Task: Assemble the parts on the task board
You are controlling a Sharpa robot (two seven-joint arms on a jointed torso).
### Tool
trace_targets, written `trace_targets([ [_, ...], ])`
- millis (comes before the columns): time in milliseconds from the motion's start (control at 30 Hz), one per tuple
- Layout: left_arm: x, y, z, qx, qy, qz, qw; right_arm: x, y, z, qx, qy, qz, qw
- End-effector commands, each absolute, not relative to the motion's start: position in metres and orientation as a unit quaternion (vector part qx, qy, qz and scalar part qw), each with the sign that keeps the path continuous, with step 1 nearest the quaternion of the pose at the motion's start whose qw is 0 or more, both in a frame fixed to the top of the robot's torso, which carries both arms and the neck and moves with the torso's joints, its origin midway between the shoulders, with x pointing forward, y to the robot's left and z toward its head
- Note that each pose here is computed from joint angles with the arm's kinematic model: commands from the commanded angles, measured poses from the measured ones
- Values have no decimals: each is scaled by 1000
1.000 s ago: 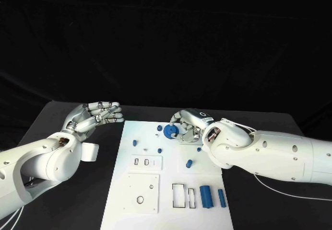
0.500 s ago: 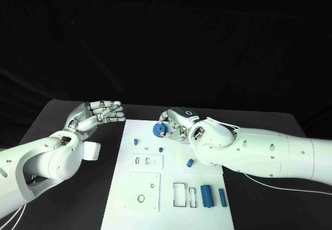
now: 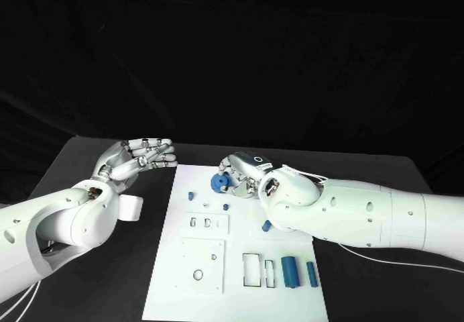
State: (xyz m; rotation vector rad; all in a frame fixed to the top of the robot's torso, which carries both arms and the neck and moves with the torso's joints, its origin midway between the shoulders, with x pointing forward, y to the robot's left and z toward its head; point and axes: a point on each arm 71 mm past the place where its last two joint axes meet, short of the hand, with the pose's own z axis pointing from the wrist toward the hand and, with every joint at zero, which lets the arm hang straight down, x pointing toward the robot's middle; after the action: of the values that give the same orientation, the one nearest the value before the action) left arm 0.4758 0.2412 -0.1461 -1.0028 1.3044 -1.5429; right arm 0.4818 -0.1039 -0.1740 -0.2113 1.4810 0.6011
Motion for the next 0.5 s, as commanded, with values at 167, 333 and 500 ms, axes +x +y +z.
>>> trace_targets([
  [167,475,239,-145,-398,522,-625,422,482,-104,-178,-103,673,257,686],
  [333,475,239,-145,-398,523,-625,421,482,-105,-178,-103,676,255,684],
  [500,476,239,-145,-398,523,-625,422,483,-105,-179,-103,677,254,683],
])
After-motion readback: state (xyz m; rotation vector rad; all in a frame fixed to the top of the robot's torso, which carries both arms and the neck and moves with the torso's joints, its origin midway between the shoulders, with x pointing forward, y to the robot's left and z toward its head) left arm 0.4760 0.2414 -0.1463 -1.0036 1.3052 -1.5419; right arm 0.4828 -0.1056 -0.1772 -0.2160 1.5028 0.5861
